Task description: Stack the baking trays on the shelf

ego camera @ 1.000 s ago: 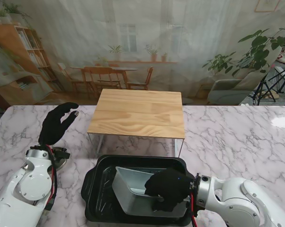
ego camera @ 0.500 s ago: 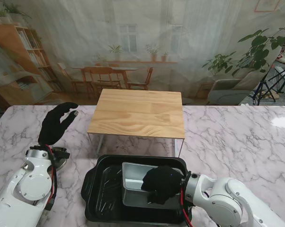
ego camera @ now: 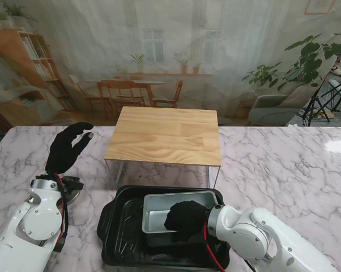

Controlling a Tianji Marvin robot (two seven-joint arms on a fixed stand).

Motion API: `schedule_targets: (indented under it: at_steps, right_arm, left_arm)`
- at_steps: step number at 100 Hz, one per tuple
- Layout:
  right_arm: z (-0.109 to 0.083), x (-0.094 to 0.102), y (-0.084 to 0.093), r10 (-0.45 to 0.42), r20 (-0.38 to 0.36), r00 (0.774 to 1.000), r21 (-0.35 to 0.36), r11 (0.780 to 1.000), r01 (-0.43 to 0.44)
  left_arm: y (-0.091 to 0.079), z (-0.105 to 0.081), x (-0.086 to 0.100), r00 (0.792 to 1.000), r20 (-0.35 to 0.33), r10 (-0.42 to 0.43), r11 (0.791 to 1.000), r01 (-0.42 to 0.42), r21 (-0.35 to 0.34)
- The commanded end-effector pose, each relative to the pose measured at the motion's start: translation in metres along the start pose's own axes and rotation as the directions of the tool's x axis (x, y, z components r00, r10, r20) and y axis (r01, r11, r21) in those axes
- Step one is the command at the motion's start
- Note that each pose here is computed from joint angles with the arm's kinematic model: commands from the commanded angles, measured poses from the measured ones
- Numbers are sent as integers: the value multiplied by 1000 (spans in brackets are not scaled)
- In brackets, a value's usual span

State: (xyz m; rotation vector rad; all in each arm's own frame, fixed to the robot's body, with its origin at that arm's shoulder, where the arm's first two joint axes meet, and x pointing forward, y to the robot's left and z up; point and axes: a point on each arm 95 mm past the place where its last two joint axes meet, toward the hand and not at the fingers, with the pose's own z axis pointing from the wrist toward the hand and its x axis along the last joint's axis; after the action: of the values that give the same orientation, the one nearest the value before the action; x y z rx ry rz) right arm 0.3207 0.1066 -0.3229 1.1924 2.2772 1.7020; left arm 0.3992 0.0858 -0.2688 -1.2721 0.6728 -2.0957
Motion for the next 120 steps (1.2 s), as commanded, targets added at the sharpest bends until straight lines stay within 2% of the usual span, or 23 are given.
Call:
schedule_targets:
  at_steps: [1,37,66,81,90,120]
  right_arm:
    - [2,0,-4,8,13,1000,13,1000,-9]
    - [13,-12,-19,59,98,993,82,994,-68]
    - [7,-16,-24,63,132,989,161,983,-84]
    - [3,-14,-22,86,132,988,126,987,-102]
    - [-1,-13,-18,103,121,987,78,991,-113]
    - [-24,-4,10,127,76,989,-73,990,-122]
  left_arm:
    - [2,0,0,1000,-2,-2,1000,2,-10]
    - [4,0,1,1000,4,0,1000,0,-14]
    - [4,0,1,1000,6,-1,1000,1,-15]
    - [5,0,1,1000,5,-1,1000,1,-17]
    - [5,0,1,1000,6,-1,1000,1,-17]
    - [4,0,2,1000,2,-3,1000,3,-17]
